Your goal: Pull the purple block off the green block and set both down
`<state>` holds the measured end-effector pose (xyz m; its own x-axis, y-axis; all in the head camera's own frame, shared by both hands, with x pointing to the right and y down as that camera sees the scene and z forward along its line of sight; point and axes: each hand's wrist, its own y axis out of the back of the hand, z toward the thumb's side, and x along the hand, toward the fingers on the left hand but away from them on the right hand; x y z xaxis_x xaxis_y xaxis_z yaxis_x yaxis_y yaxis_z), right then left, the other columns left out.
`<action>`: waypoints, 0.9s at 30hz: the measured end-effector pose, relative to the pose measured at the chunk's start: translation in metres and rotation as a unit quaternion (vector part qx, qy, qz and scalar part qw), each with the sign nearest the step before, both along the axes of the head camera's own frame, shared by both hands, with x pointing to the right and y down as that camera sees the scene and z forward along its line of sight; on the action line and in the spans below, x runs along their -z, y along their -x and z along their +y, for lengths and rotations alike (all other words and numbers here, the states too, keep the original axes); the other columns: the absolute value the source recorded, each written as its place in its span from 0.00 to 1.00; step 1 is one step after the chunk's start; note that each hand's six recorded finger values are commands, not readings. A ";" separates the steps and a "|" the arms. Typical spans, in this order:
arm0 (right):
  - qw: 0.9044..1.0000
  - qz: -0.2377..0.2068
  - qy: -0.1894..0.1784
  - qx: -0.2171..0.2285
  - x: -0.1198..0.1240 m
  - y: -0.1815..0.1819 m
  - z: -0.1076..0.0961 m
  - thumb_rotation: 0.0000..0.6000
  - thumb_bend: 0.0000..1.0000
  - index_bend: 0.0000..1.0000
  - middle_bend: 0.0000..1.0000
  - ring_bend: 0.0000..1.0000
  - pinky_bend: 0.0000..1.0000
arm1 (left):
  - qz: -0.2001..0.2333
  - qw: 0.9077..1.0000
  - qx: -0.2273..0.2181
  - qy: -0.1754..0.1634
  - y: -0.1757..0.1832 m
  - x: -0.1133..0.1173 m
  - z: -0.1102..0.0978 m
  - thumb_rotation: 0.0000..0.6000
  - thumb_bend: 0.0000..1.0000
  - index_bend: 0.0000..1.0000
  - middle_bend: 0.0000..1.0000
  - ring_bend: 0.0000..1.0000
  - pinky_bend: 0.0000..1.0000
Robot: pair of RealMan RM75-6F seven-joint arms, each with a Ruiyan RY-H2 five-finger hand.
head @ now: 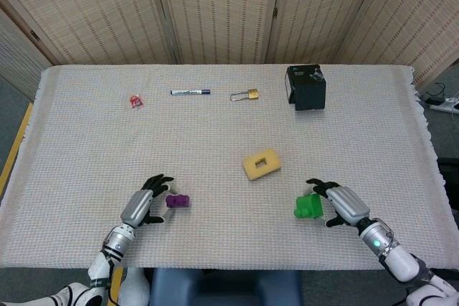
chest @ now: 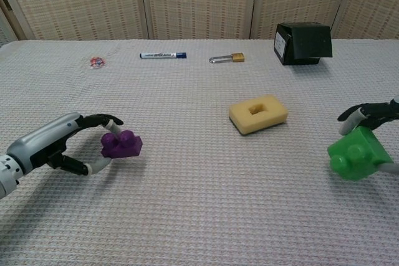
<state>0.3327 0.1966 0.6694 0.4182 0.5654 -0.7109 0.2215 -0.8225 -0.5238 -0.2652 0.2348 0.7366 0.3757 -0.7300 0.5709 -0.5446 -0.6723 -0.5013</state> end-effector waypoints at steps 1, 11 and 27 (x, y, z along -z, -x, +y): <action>1.000 -0.001 0.001 0.001 0.001 0.000 0.000 1.00 0.36 0.00 0.00 0.00 0.00 | 0.000 1.000 -0.006 0.000 -0.001 0.000 0.000 1.00 0.50 0.02 0.03 0.00 0.00; 0.999 -0.005 -0.025 0.030 0.033 -0.009 -0.009 1.00 0.35 0.00 0.00 0.00 0.00 | -0.008 0.998 -0.055 -0.024 -0.006 0.016 0.002 1.00 0.42 0.00 0.00 0.00 0.00; 0.963 0.121 -0.242 0.009 0.104 -0.041 0.002 1.00 0.35 0.00 0.00 0.00 0.00 | -0.207 0.948 -0.164 -0.178 0.086 0.111 -0.007 1.00 0.38 0.00 0.00 0.00 0.00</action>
<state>0.3735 0.1983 0.5654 0.2868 0.8492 -0.4433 0.0318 -0.4709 -0.8816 -0.3508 0.2277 0.6253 0.4135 -0.7872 0.4575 -0.0433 -0.5189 -0.8537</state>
